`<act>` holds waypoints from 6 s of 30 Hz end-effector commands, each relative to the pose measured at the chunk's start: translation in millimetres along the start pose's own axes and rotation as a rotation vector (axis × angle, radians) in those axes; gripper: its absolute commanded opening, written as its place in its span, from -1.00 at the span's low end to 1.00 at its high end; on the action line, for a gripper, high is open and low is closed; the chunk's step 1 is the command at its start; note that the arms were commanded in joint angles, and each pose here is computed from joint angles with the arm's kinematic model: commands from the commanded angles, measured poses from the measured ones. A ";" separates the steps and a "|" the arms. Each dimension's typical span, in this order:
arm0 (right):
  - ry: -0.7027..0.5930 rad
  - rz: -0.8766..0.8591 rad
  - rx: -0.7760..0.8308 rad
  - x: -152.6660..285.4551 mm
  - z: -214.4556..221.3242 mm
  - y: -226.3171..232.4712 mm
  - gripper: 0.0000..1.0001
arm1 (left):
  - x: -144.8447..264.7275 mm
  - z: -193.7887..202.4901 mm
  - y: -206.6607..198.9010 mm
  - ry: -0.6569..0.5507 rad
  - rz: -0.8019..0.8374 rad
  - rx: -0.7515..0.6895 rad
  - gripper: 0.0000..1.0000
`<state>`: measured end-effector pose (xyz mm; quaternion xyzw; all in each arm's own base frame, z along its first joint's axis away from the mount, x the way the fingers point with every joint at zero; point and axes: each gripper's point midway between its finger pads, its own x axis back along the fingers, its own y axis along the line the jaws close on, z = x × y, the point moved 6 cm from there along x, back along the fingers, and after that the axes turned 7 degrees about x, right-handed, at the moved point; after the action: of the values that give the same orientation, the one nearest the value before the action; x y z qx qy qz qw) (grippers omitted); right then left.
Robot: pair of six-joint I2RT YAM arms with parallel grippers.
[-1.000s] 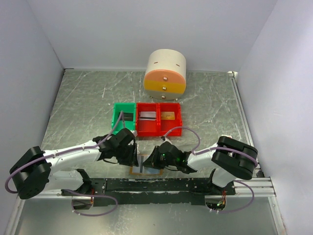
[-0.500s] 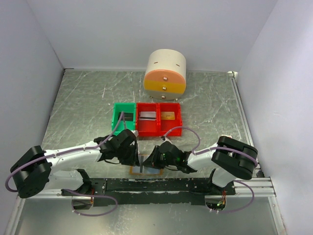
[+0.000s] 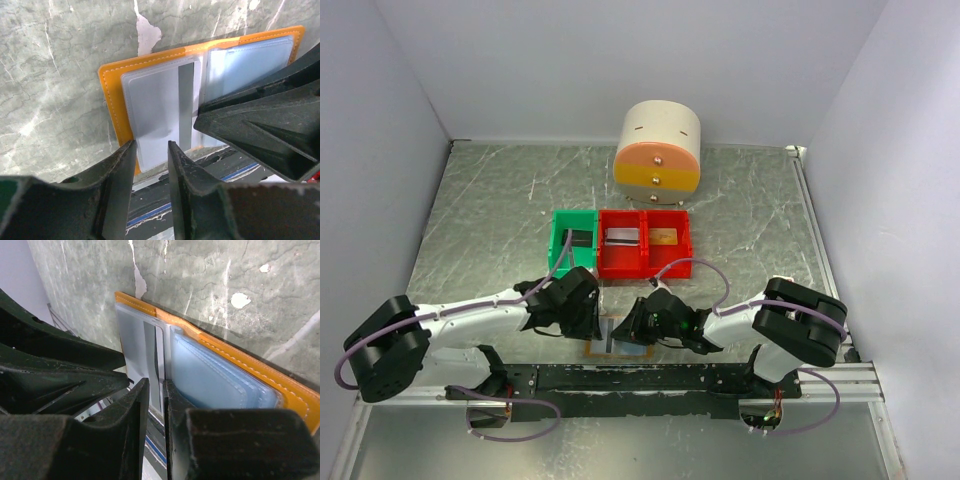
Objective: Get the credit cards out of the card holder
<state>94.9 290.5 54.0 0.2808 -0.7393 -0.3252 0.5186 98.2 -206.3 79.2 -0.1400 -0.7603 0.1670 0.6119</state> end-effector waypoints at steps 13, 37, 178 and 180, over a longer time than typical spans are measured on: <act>0.003 0.023 0.013 -1.1 0.9 -7.3 -0.63 | 13.2 -5.4 -20.4 -0.027 0.080 -0.037 -0.42; -0.003 -0.019 -0.002 2.0 1.1 -5.4 -0.62 | 13.3 2.0 -26.6 -0.077 0.250 0.100 -0.32; -0.055 0.282 0.071 1.0 -4.6 -12.1 -0.42 | -15.6 11.1 23.7 -0.120 0.014 0.156 -0.86; -0.047 0.270 0.071 -0.5 -2.2 -12.6 -0.42 | -16.9 12.1 25.3 -0.114 0.006 0.153 -0.86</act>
<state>104.2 296.6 62.2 0.2244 -0.7789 -0.2751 0.5171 92.6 -198.8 65.0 -0.1031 -0.7733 0.2620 0.5682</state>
